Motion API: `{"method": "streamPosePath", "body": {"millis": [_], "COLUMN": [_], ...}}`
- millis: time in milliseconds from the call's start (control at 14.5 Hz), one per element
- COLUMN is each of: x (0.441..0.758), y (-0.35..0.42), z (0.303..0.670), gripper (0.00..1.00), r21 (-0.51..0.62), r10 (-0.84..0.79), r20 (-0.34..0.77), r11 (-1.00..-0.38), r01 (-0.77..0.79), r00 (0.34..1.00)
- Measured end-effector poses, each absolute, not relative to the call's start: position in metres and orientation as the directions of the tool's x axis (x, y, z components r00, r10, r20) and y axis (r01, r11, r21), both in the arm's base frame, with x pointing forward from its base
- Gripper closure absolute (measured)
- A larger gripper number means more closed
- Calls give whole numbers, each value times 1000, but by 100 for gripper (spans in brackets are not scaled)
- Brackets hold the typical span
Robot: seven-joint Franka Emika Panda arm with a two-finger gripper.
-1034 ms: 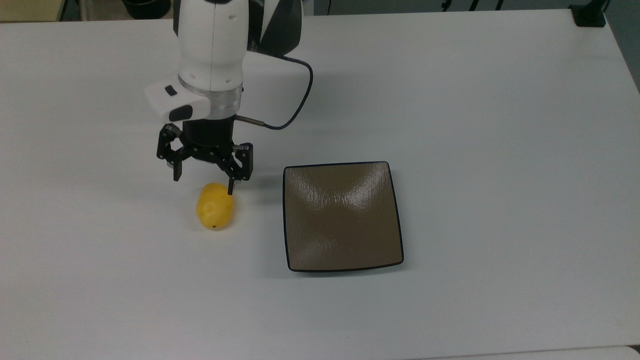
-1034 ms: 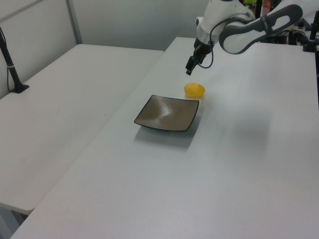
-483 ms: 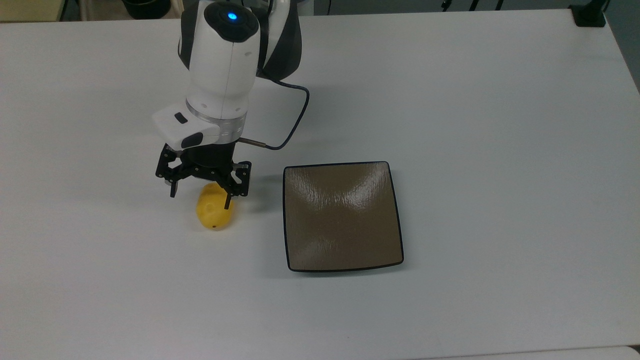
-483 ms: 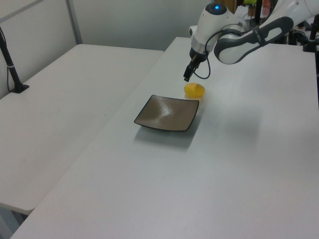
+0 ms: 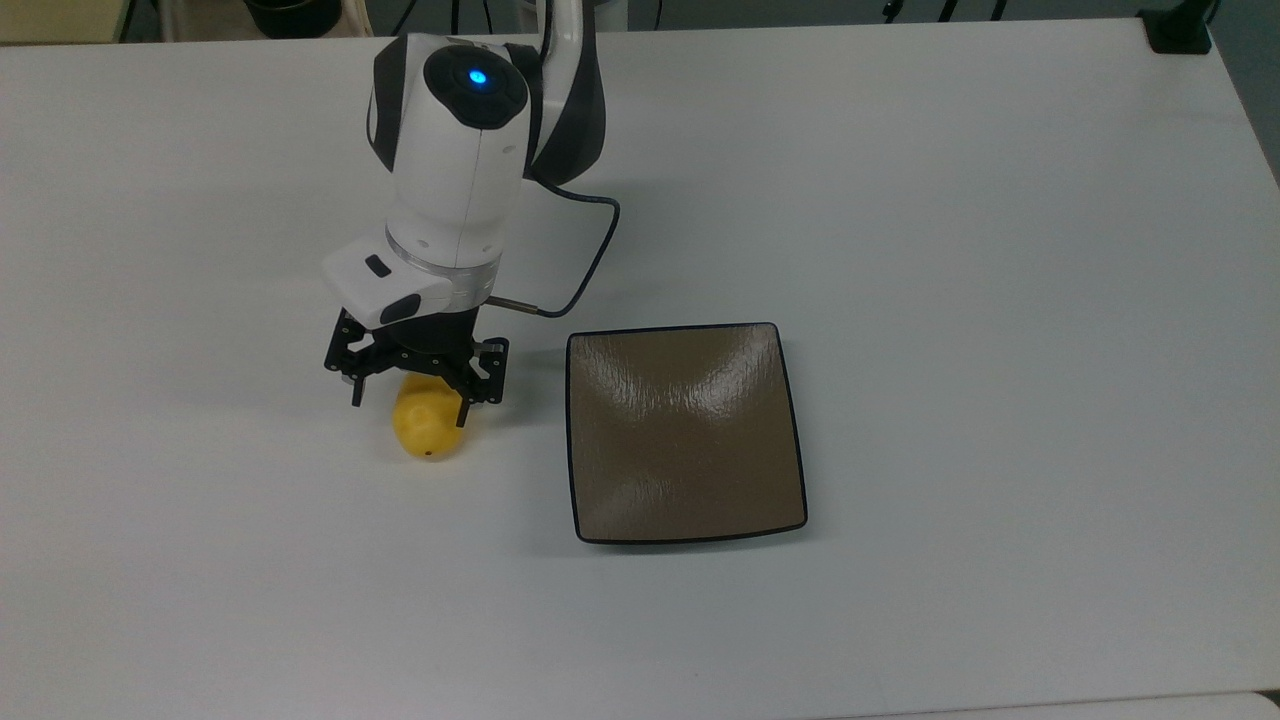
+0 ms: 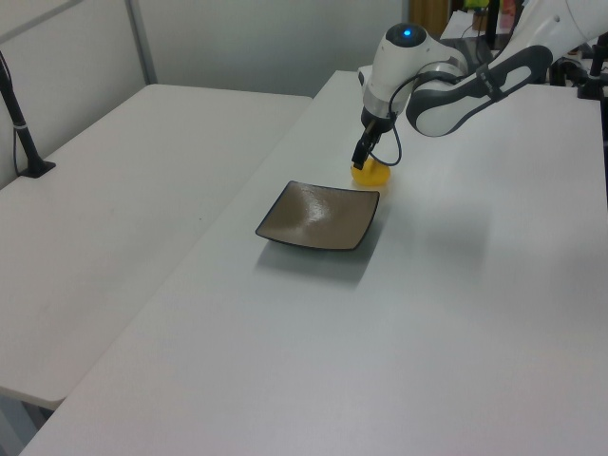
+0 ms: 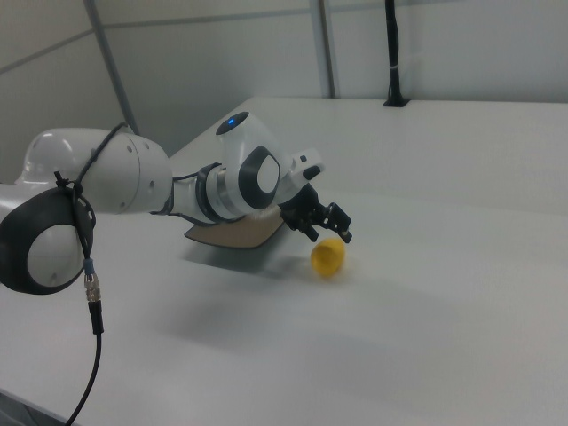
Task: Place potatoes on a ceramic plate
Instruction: 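Close the gripper around the yellow potato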
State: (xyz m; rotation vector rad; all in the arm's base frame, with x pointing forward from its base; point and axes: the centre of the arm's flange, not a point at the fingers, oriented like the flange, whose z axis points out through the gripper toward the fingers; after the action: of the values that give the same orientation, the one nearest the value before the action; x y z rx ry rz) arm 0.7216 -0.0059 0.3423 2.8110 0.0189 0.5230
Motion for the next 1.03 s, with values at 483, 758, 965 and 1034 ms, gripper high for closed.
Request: {"method": "streamPosePath", "body": {"millis": [483, 758, 965, 1034], "x": [726, 725, 724, 724], "y": [2, 2, 4, 6], "z": [325, 321, 314, 312], "gripper": [0, 0, 0, 0], "r21": [291, 296, 296, 295], "r10": [115, 120, 123, 126], "r20": [369, 363, 352, 351], "r11": [-957, -955, -955, -955], "r01": [3, 8, 14, 18], "r00": [922, 924, 928, 928]}}
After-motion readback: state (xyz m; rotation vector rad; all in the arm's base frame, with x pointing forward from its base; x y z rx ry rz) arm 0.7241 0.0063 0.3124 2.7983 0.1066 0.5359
